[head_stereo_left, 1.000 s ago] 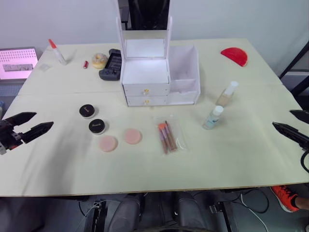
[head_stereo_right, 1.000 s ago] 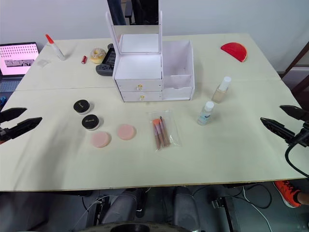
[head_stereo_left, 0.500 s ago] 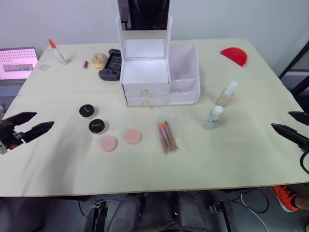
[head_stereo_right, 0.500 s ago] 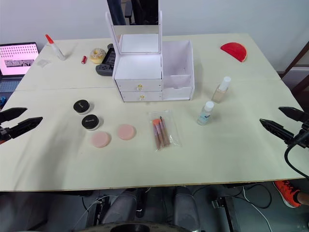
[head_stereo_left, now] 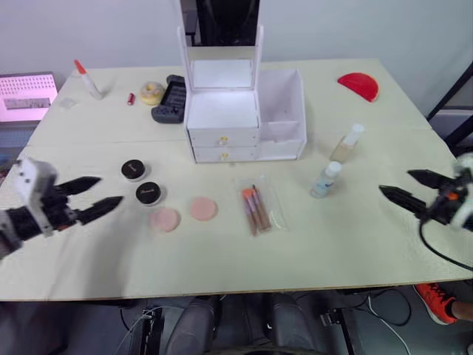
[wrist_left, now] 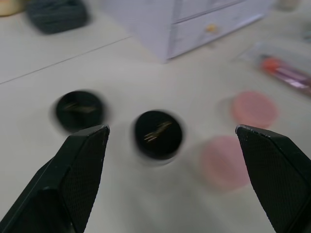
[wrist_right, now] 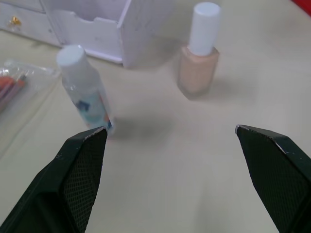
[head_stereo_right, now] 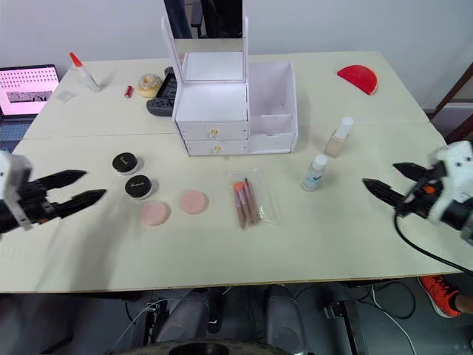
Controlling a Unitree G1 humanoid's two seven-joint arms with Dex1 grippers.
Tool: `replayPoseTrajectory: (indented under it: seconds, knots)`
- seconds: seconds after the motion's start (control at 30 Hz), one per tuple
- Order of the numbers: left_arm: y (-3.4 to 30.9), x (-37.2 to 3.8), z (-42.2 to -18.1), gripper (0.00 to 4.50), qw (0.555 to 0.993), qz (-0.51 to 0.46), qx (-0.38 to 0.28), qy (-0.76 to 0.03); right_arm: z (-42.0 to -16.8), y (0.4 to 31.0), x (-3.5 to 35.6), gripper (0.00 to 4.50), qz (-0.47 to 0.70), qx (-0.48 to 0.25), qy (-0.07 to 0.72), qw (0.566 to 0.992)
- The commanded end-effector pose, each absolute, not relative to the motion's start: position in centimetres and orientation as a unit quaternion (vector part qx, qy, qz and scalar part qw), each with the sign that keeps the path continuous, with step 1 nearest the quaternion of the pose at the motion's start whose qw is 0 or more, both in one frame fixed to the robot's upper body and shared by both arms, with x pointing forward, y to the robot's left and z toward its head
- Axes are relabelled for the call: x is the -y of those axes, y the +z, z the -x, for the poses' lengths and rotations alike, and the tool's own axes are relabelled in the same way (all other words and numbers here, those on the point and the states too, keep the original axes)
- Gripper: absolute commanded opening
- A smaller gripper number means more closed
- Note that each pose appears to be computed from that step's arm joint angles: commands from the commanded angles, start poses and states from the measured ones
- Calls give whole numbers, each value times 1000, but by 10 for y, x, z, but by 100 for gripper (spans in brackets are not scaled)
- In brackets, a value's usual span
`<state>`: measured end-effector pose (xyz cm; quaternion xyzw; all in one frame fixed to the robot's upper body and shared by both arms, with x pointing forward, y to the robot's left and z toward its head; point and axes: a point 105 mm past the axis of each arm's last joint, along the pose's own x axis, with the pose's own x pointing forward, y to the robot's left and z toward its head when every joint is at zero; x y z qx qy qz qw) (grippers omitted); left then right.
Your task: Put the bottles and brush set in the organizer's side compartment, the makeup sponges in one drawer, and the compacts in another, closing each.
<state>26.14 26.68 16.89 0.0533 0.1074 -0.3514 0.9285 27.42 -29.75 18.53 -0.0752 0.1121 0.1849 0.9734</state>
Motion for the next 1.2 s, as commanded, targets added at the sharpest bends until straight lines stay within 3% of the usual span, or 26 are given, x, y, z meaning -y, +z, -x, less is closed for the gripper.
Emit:
replayPoseTrajectory:
  seconds: [0.03,0.27,0.57,1.0,1.1,1.2]
  knots:
    - [186,-228,-256,438,902,-57,-84,-419,-292,201,294,450,82,-83,121,986]
    - [218,-180,-249,438,862,-31,-34,-505,-334,211,291,450,62,-69,52,994]
    - [219,-151,-240,438,832,-41,-13,-554,-377,206,274,450,56,-79,51,994]
    - [217,-150,-238,438,834,-43,-13,-550,-397,212,269,450,62,-59,51,995]
    - [216,-150,-238,450,835,-43,-13,-548,-399,212,270,357,61,-58,52,995]
    - [216,-150,-238,450,836,-43,-13,-547,-400,211,270,214,60,-57,54,995]
